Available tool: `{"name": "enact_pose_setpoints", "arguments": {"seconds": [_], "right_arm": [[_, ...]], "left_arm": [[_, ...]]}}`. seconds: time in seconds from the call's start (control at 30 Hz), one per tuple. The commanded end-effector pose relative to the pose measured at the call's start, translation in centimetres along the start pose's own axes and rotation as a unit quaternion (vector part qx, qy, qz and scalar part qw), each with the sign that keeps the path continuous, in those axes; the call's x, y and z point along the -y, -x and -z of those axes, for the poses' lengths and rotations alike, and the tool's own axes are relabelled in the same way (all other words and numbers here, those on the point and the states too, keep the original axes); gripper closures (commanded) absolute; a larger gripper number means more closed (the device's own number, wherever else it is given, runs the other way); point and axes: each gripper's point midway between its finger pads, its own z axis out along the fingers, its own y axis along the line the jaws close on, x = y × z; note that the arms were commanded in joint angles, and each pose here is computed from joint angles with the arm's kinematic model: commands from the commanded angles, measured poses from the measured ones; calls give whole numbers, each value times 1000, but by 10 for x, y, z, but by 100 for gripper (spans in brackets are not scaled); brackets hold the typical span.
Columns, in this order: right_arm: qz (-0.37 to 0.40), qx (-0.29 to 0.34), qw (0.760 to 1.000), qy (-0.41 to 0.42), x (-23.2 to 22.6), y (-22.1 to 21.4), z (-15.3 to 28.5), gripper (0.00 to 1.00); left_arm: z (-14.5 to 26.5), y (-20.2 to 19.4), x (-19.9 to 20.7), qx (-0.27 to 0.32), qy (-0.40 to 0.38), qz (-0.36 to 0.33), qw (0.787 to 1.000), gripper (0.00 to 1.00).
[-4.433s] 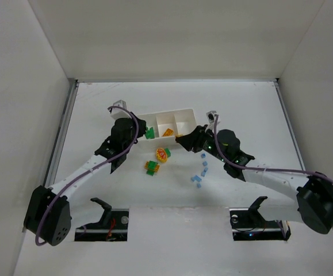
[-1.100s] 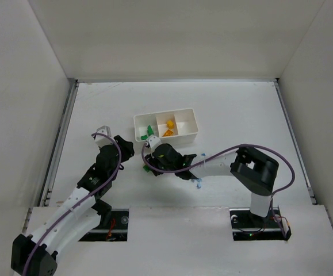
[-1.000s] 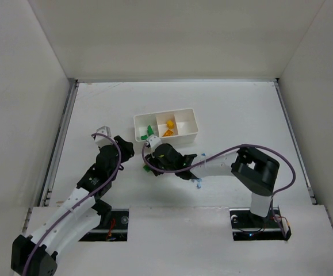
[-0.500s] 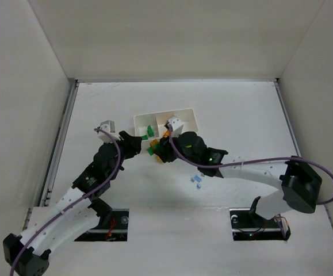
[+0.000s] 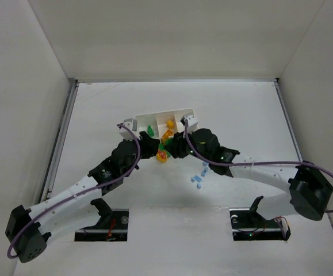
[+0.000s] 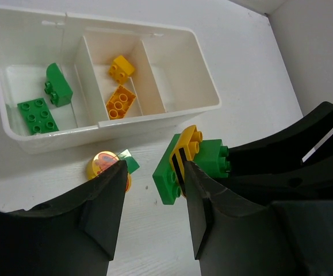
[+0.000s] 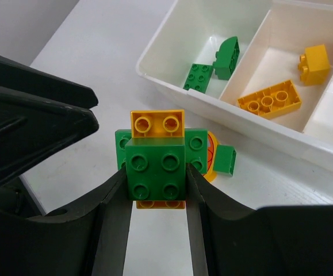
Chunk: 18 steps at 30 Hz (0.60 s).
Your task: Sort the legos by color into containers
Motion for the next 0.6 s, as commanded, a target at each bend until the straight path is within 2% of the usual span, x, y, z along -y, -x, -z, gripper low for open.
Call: {"name": "enact_pose_setpoints", "arguments": {"seconds": [0.0, 0.3, 0.57], "right_arm": [[-25, 69, 997, 36, -11, 40, 11, 73], [-55, 82, 994, 49, -2, 43, 18, 73], [-70, 84, 992, 67, -5, 43, 19, 73]], "left_arm": [[-3, 29, 29, 38, -35, 11, 999, 59], [-15, 13, 47, 14, -55, 7, 998, 60], [-23, 5, 54, 6, -65, 6, 998, 68]]}}
